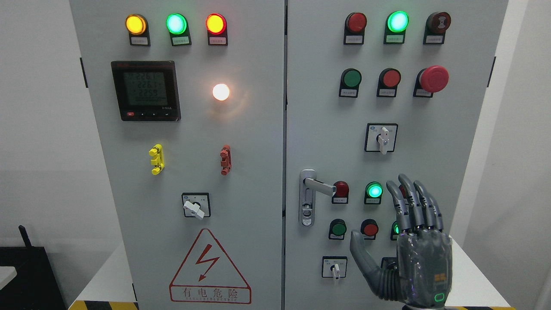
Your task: Release door handle
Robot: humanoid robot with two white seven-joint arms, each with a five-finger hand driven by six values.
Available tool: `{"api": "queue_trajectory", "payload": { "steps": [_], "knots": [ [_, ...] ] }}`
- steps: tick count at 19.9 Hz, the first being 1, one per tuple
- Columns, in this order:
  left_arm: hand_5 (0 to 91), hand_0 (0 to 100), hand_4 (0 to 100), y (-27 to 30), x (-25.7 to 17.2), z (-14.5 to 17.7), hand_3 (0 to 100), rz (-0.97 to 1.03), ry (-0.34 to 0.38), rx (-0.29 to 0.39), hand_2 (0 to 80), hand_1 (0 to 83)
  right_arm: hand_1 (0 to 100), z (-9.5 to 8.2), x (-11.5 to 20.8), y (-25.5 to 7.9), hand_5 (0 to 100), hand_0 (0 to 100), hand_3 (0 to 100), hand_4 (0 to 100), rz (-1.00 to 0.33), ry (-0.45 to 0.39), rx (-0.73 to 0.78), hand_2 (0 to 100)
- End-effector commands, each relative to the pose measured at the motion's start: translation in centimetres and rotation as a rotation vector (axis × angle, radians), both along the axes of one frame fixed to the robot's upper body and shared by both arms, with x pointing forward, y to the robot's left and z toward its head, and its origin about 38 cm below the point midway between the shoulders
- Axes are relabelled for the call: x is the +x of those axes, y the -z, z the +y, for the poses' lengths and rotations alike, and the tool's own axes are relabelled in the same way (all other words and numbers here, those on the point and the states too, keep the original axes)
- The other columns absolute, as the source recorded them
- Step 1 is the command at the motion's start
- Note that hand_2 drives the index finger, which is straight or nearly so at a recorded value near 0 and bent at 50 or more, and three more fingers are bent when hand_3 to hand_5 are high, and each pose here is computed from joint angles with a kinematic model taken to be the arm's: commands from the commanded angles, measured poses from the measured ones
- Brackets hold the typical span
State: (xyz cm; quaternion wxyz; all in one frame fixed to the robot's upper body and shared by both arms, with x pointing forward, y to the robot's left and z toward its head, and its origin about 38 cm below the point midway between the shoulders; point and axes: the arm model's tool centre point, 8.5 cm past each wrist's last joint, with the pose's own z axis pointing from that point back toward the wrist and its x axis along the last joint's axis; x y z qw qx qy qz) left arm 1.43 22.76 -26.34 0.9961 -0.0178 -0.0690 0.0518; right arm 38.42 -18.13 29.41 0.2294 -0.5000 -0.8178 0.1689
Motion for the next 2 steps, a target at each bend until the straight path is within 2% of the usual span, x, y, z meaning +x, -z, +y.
{"api": "queue_trajectory", "payload": {
  "steps": [1, 2],
  "knots": [
    [0.0, 12, 0, -0.06, 2.16, -0.03, 0, -0.030, 0.013, -0.001, 0.0, 38.9, 31, -0.29, -0.13, 0.01, 0, 38, 15, 7, -0.002, 0.004, -0.014, 11],
    [0.0, 12, 0, -0.07, 2.22, -0.03, 0, -0.032, 0.013, -0.001, 0.0, 38.9, 32, -0.29, -0.11, -0.05, 0, 38, 15, 7, -0.003, 0.003, -0.013, 11]
  ]
}}
